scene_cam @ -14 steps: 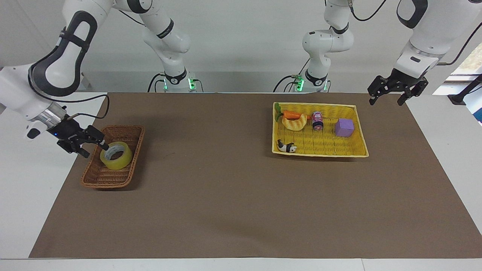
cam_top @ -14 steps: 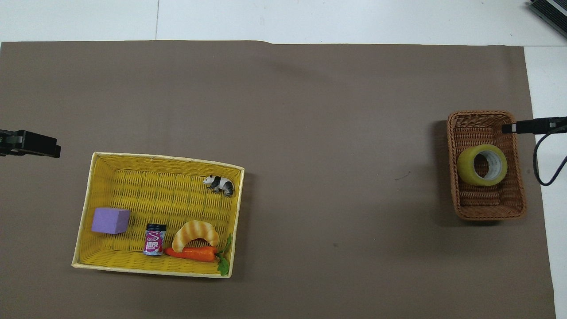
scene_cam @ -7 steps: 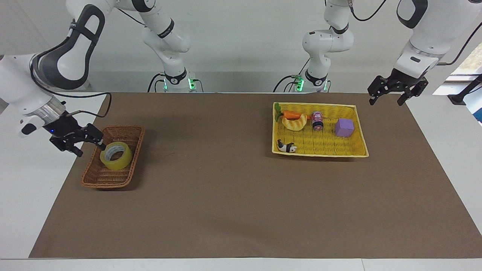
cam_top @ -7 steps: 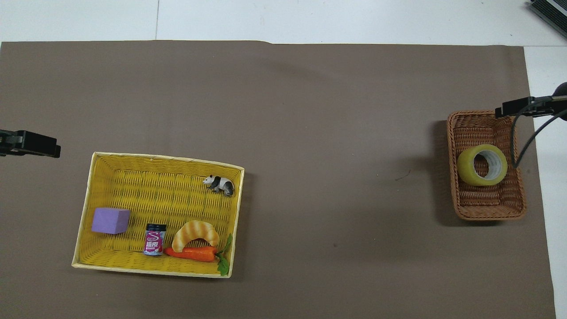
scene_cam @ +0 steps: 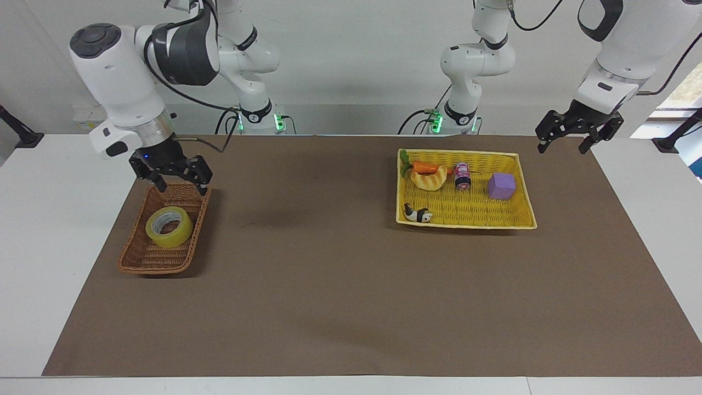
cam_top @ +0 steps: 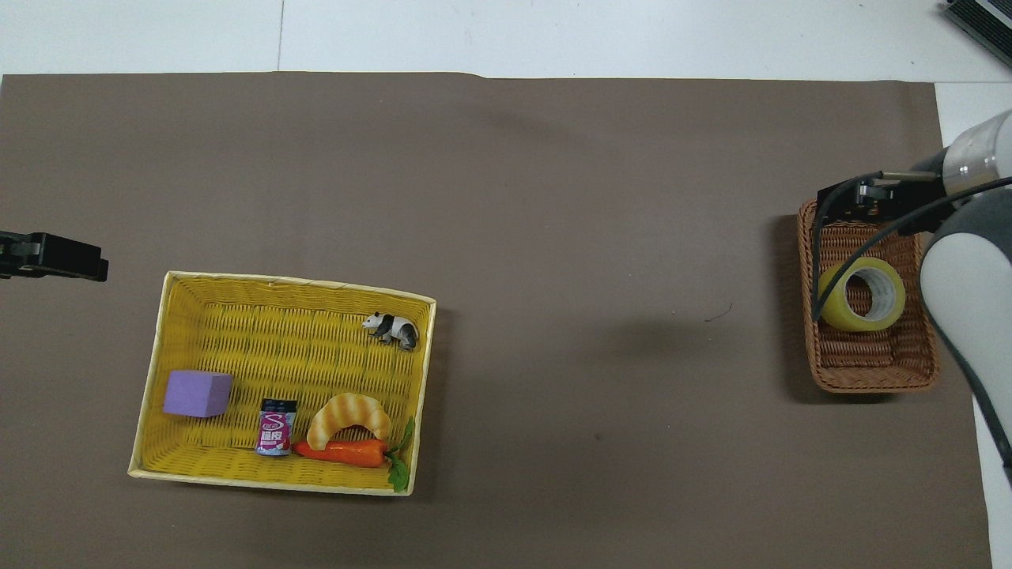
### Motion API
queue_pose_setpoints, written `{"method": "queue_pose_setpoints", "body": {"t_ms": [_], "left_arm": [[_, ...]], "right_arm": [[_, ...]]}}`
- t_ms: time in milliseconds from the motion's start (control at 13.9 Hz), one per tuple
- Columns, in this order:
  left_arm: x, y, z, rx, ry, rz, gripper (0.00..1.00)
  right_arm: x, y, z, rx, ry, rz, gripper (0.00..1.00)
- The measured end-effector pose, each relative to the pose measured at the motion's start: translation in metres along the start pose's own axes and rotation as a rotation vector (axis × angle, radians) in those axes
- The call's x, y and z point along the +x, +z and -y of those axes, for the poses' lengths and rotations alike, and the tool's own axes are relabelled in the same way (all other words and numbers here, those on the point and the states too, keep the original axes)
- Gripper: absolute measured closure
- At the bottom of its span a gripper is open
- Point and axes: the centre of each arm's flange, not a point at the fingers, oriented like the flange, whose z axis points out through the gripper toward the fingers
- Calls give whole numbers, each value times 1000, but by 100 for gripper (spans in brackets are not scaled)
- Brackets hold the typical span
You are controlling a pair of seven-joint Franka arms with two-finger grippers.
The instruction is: Move tape to another basket
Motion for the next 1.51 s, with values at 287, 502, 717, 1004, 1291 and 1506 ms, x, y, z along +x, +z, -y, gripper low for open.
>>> {"method": "queue_pose_setpoints", "body": {"t_ms": [287,502,717,1004,1291,1506], "left_arm": [[0,0,0,0,0,0,0],[0,0,0,0,0,0,0],[0,0,0,0,0,0,0],[0,0,0,0,0,0,0],[0,0,0,0,0,0,0],[0,0,0,0,0,0,0]], "right_arm": [[-28,-46,9,6,28,-34,0],[-54,-81,-9,3,50,-21,0],[-76,-99,-13,9,30,-7,0],[-77,-88,-11,9,-48,9,0],[-69,-90,-14,8,-43,16,0],[-63,-86,-14,6,-42,22,0]]}}
